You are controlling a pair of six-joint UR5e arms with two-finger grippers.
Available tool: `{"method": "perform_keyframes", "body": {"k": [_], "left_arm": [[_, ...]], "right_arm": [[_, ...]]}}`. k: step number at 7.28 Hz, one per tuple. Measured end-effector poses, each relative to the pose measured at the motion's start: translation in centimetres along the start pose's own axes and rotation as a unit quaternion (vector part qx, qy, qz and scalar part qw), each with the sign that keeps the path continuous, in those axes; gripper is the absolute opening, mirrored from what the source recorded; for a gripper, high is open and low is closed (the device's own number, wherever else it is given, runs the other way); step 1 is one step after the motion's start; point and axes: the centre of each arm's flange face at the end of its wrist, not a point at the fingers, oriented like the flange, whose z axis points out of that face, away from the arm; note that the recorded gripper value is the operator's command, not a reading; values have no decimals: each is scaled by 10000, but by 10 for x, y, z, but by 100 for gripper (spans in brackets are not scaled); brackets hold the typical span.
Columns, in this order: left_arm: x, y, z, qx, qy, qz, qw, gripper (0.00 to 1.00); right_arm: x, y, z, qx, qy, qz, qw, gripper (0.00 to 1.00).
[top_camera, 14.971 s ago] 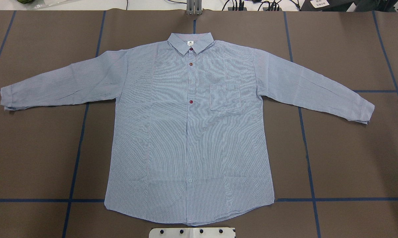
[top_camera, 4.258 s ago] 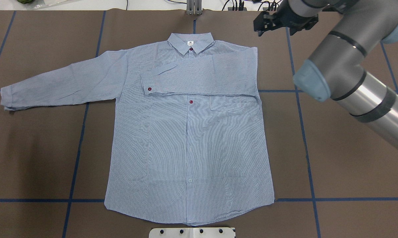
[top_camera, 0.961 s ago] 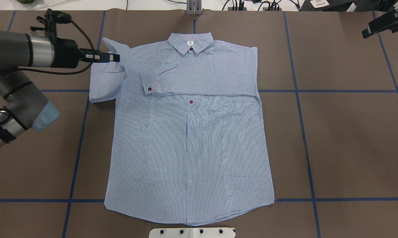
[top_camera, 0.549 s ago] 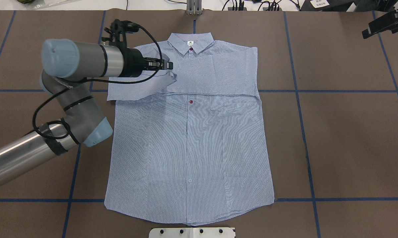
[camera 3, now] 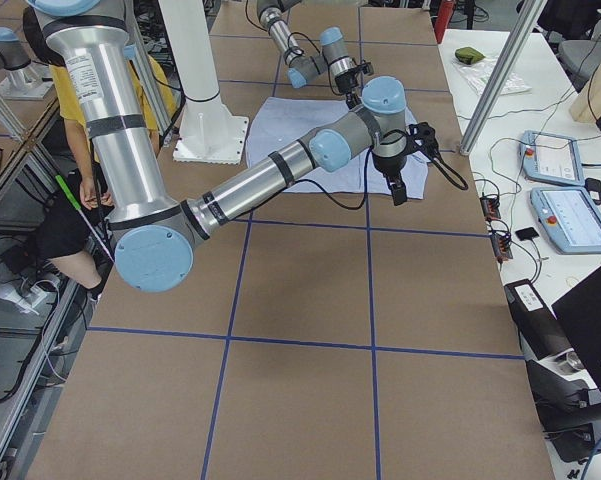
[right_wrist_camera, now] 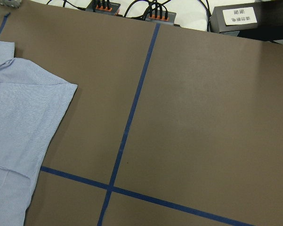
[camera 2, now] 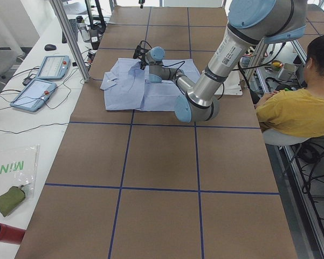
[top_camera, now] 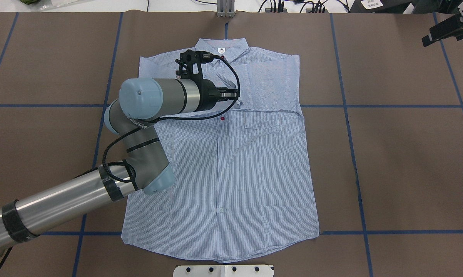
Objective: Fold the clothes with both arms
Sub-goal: 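Fold the held sleeve with the left gripper across the shirt front, then move both grippers down to the shirt hem corners nearest the robot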
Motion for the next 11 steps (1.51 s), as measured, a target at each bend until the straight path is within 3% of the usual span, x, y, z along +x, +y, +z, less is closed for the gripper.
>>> {"method": "perform_keyframes", "body": {"k": [2, 4, 7, 11], "left_arm": [[28, 29, 16, -113, -36, -7, 9999, 100], [59, 35, 13, -252, -404, 37, 9989, 100], [57, 47, -84, -721, -853, 461, 9927, 100], [-17, 85, -179, -1076, -1451, 659, 9813, 100]], "right_arm": [[-1, 0, -1, 4, -3, 55, 10000, 100], [-19, 5, -12, 105, -83, 388, 9992, 100], [-105, 58, -9, 165, -157, 1151, 9931, 100], [-247, 181, 54, 204, 137, 1942, 9807, 100]]}}
